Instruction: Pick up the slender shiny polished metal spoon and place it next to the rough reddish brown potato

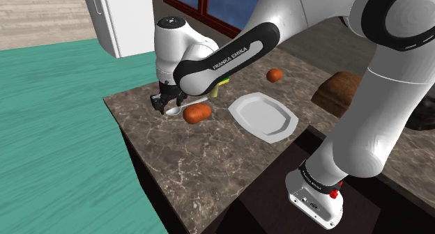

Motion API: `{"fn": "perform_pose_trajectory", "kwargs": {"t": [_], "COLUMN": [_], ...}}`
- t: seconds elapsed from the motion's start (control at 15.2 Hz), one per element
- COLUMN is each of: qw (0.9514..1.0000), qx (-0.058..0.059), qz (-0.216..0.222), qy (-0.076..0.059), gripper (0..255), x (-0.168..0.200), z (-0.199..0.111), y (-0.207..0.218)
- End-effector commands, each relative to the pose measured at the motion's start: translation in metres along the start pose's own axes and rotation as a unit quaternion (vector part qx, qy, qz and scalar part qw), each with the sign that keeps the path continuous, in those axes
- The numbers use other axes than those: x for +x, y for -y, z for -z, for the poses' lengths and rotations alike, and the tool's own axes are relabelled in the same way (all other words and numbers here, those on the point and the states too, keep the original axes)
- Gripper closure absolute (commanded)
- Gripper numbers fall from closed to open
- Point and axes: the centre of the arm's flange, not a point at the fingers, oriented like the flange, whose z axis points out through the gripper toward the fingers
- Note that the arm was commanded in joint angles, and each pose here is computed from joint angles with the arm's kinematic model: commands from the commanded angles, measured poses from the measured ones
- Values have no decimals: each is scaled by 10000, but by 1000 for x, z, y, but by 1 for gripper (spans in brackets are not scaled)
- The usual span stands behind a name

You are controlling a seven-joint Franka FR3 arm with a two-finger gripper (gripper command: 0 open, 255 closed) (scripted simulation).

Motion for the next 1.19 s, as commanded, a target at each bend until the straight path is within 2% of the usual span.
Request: {"fn": "perform_pose_trajectory", "kwargs": {"t": [0.0, 0.33, 1.12], "qw": [10000, 10000, 10000], "qx": [-1, 0, 0], "qz": [-1, -1, -1], "qy": [1, 0, 0], "gripper": [255, 255, 255], "x": [0, 0, 10], "z": [0, 0, 62], "y": [0, 0, -2]}}
